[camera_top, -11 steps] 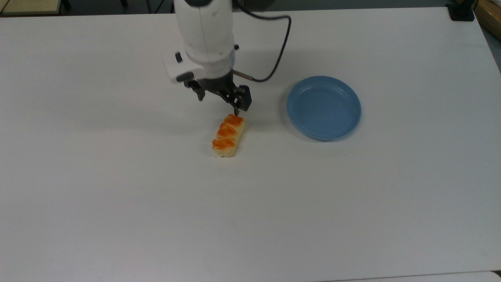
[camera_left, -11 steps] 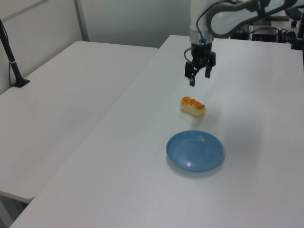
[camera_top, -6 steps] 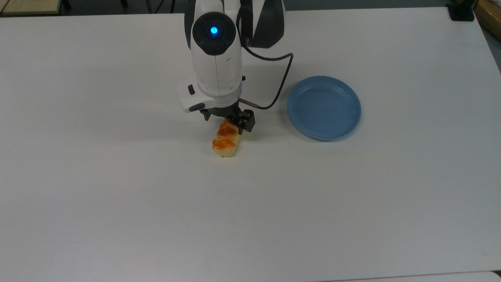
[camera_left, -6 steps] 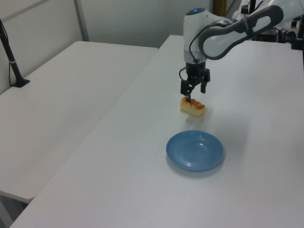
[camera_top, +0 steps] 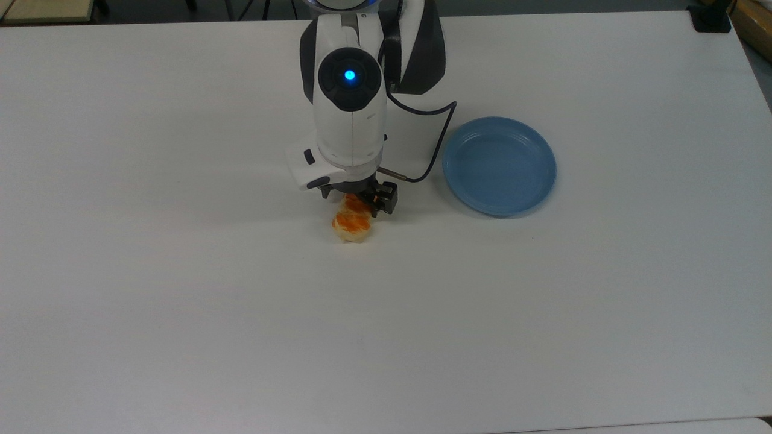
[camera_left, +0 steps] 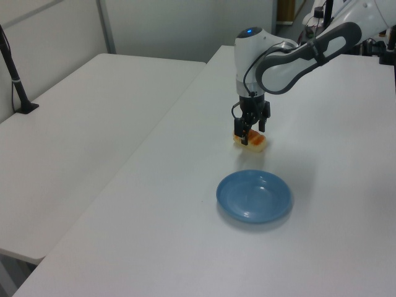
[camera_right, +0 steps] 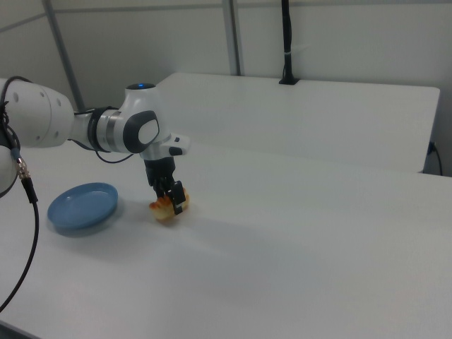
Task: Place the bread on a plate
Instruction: 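Close the gripper around the bread roll, then lift the bread roll and carry it toward the blue plate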
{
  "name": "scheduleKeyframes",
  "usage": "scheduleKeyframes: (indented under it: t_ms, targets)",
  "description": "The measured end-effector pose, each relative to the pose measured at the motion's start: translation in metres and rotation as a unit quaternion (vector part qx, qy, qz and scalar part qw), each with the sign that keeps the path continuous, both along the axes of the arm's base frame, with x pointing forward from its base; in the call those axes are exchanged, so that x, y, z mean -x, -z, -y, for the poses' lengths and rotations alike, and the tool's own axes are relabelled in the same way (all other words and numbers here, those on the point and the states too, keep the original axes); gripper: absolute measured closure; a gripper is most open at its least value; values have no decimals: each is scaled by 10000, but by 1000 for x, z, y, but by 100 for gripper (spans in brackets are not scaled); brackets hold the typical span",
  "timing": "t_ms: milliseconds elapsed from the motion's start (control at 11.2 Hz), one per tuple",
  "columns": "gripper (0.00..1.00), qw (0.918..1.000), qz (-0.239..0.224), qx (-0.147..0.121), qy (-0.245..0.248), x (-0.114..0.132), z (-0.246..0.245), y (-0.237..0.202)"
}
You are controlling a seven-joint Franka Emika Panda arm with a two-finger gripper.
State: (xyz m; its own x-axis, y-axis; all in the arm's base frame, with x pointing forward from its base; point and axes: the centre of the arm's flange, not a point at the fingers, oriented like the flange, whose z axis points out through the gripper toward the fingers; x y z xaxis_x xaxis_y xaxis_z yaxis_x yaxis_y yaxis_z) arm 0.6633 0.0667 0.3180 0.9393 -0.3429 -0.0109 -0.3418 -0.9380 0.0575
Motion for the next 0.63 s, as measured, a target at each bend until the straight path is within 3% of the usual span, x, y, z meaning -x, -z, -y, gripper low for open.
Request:
scheduleKeyframes:
  t_ms: [268, 447, 626]
  targets:
    - [21, 10000, -36, 8, -35, 0, -5, 9]
    - [25, 10000, -33, 8, -33, 0, -4, 9]
    - [48, 10000, -14, 6, -34, -1, -5, 7]
